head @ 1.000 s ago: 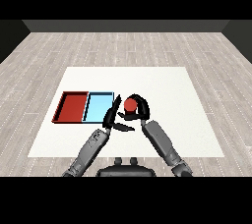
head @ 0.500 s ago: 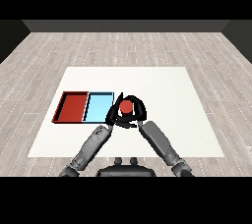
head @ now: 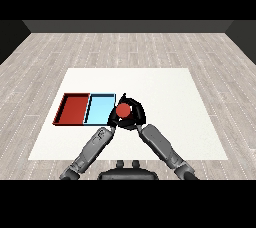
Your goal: Pick the red can and put it in the red box
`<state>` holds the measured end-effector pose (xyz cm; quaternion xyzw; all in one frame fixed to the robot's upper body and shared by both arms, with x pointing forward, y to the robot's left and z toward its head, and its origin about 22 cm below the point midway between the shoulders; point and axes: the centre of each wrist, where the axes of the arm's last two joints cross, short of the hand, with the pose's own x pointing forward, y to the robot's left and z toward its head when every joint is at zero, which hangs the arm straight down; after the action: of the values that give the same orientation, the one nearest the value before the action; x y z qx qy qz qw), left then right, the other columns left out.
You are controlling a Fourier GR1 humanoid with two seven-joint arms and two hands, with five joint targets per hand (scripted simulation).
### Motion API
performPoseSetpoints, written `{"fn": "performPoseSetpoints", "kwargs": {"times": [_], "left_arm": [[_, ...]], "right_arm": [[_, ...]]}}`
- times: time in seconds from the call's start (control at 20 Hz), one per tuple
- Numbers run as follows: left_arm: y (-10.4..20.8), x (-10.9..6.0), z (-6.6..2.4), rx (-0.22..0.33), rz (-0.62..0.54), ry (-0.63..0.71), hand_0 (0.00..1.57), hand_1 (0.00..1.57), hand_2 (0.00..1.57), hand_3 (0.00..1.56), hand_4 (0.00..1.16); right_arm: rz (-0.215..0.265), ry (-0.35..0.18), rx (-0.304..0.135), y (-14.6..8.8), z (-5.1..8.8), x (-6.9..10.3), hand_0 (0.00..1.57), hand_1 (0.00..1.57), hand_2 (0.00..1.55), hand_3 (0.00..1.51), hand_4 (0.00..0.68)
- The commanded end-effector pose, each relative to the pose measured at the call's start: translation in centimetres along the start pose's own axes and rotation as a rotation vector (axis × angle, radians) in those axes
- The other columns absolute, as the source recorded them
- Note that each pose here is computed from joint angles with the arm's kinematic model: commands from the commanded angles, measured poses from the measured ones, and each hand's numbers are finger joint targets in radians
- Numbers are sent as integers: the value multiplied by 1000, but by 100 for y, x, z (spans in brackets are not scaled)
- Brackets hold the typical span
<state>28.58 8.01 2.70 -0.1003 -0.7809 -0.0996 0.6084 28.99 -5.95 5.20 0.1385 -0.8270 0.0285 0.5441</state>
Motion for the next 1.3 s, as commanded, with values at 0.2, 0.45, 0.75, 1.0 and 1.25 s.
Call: {"fn": "performPoseSetpoints", "kwargs": {"times": [0.2,0.45,0.75,1.0,1.25], "left_arm": [[-228,106,-42,50,-59,9,905,905,955,682,758],[-213,-8,-163,47,-54,72,1571,1571,1541,1454,973],[-96,108,-29,117,-89,23,1571,1571,1480,1360,855],[-253,114,-82,132,-94,14,1571,1571,1510,1404,871],[-188,-73,-19,123,-43,-8,1571,1571,1530,1426,926]], "right_arm": [[-42,-34,22,87,-109,143,1530,1530,1469,1406,522],[-54,-32,5,6,-93,12,1470,1470,1441,1394,531],[-56,-42,42,126,-48,107,1496,1496,1439,1387,560],[-23,-61,19,12,-40,6,1520,1520,1461,1399,544],[-45,-57,41,-35,27,-35,1486,1486,1454,1398,545]]}}
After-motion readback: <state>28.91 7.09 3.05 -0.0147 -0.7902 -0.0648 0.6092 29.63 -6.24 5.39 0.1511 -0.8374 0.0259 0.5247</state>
